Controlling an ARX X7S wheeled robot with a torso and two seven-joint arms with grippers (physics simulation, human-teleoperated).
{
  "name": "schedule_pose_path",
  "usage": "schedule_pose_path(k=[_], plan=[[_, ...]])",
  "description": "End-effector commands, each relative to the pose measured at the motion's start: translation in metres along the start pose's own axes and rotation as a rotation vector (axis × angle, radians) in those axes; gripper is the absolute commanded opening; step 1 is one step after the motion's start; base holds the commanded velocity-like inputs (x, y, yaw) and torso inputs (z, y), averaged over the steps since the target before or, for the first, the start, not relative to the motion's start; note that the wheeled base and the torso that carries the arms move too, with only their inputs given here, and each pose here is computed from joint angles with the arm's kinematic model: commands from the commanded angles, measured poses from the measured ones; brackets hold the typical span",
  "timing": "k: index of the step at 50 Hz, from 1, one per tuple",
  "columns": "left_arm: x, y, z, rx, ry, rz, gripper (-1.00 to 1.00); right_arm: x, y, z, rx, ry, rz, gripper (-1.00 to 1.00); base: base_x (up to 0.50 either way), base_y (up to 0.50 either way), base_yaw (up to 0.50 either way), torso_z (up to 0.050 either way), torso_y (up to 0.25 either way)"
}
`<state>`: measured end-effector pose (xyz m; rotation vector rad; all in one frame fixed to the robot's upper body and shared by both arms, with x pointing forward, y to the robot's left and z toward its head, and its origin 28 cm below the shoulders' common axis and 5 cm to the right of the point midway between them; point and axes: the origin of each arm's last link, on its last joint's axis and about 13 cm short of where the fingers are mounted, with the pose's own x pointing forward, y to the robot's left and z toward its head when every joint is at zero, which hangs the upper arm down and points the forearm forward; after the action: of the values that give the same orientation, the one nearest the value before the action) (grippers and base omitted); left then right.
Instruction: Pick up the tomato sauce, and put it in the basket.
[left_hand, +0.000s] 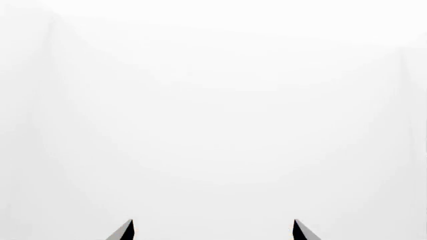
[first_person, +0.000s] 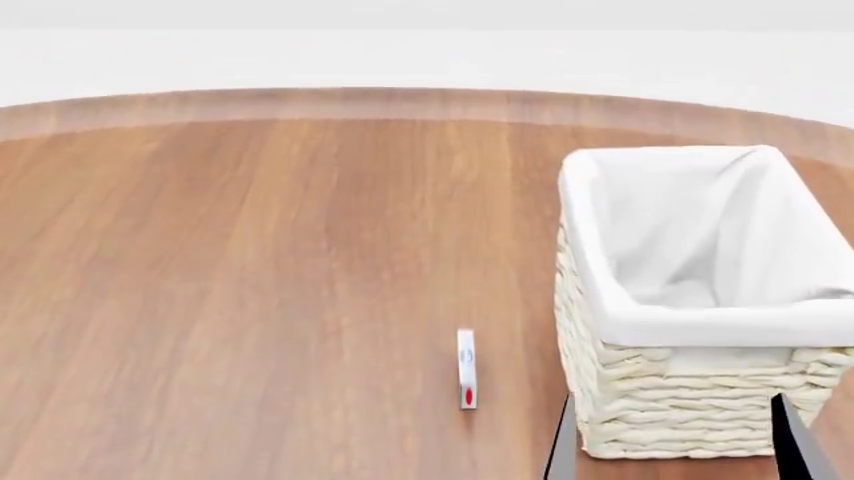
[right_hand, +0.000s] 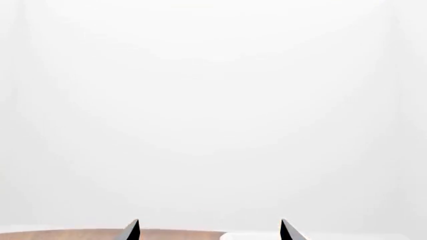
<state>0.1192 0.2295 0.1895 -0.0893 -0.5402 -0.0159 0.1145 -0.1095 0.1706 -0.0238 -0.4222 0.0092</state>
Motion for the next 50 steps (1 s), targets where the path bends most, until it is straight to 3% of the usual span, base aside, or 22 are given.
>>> schedule_pose_path(k=[1,14,35,50], plan=[[0.0,0.001,0.0,-0.012,-0.001,0.004,1.0,-0.001,0.0,0.0,-0.003,-0.014,0.014,1.0,0.31,0.0,0.0,0.0,0.0],[0.0,0.0,-0.004,-0.009,0.008,0.001,1.0,-0.009,0.0,-0.007,0.0,0.042,-0.021,1.0,0.03,0.0,0.0,0.0,0.0],[-0.003,0.003,-0.013,-0.013,0.03,0.006,1.0,-0.066,0.01,-0.027,-0.038,0.19,-0.106,1.0,0.0,0.0,0.0,0.0,0.0],[-0.006,0.002,-0.02,-0.015,0.05,0.004,1.0,-0.098,0.017,-0.032,-0.15,0.222,-0.193,1.0,0.0,0.0,0.0,0.0,0.0]])
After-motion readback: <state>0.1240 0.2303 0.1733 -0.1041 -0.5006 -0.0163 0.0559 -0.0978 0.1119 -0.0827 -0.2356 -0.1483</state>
